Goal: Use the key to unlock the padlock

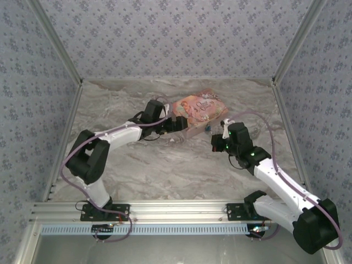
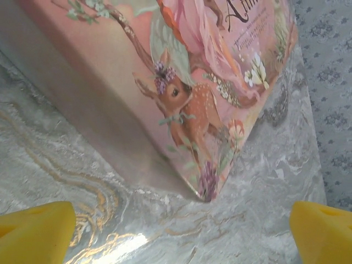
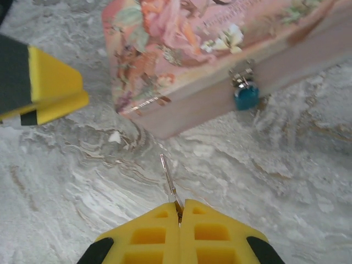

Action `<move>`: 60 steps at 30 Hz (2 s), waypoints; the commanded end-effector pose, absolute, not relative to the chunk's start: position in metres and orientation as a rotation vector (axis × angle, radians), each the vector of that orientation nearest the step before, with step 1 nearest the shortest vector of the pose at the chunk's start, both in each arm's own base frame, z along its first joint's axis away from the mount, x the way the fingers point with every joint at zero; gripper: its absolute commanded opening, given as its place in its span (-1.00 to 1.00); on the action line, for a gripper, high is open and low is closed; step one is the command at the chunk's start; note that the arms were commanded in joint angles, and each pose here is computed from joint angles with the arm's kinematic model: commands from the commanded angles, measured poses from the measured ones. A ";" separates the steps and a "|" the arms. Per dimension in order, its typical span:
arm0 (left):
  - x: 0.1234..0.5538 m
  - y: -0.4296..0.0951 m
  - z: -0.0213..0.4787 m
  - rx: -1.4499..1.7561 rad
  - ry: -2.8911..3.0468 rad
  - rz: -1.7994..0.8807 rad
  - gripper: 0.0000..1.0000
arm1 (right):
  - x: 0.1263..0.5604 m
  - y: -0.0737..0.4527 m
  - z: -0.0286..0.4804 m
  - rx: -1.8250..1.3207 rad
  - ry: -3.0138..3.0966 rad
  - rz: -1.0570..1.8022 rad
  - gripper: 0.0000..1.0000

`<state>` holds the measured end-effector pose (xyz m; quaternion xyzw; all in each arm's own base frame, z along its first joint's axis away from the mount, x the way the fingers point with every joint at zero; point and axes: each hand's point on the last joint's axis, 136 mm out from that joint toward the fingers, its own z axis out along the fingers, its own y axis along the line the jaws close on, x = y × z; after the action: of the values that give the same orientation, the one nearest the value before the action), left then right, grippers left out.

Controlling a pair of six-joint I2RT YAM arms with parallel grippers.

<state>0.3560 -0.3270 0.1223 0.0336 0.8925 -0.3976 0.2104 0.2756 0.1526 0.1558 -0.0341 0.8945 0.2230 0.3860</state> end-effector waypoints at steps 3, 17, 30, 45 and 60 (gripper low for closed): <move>0.368 -0.343 0.117 -0.004 2.524 -1.182 0.98 | 0.271 0.142 0.149 -0.016 2.290 0.541 -1.00; 0.362 -0.329 0.064 -0.161 2.726 -1.043 0.68 | 0.271 0.141 0.146 0.000 2.299 0.543 -1.00; 0.344 -0.284 0.038 -0.260 2.797 -0.956 0.44 | 0.274 0.142 0.148 -0.016 2.309 0.522 -1.00; 0.347 -0.186 0.038 -0.428 2.762 -0.805 0.41 | 0.278 0.148 0.143 -0.034 2.325 0.541 -1.00; 0.361 -0.184 0.112 -0.079 2.442 -0.855 0.46 | 0.285 0.181 0.161 -0.114 2.230 0.758 -1.00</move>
<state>0.3634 -0.1800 0.0908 -0.0843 0.9185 -0.3166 0.2214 0.2779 0.1613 0.1379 -0.0247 0.9020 0.2401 0.3580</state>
